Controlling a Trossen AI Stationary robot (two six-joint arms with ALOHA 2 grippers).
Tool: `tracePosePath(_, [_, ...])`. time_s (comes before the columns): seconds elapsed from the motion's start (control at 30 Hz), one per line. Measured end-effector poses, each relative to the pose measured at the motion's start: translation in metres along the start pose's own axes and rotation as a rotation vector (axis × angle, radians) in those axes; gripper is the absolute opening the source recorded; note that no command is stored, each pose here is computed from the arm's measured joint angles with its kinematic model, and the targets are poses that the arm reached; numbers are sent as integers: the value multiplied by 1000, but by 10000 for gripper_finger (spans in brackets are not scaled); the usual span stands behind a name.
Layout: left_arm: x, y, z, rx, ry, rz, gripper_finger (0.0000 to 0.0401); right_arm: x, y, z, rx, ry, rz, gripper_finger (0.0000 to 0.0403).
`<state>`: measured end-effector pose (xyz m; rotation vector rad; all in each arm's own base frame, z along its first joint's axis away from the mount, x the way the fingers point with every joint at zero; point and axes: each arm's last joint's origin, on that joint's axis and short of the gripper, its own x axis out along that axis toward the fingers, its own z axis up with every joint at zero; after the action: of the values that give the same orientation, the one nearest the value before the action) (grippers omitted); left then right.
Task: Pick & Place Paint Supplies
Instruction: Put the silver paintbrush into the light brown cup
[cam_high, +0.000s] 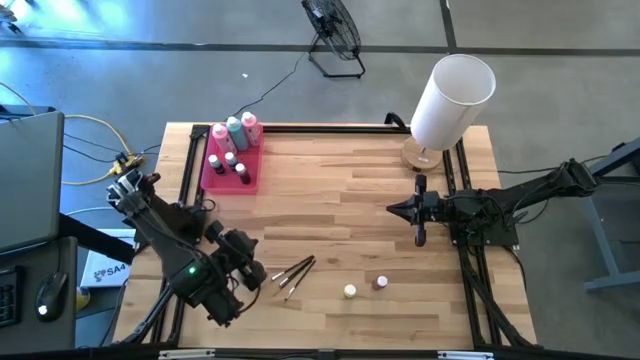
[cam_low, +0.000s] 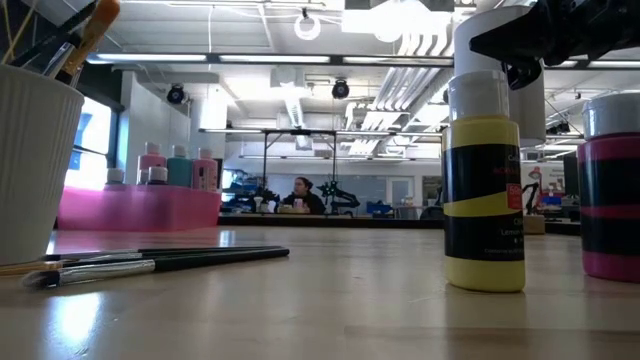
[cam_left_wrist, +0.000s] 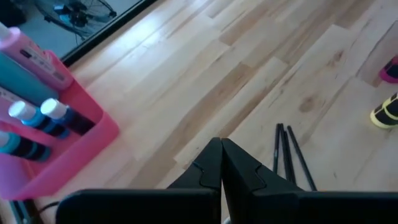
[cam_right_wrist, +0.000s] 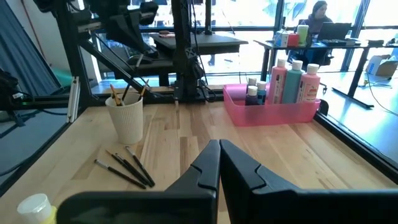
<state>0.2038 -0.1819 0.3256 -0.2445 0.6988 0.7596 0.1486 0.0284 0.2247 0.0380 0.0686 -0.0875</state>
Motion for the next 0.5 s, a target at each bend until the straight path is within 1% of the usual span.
tracePosePath(0.2, [5, 0, -13, -25, -22, 10, 0, 0, 0, 0, 0, 0, 0, 3])
tracePosePath(0.5, [16, -4, -25, -47, 1, -6, 0, 0, 0, 0, 0, 0, 0, 3])
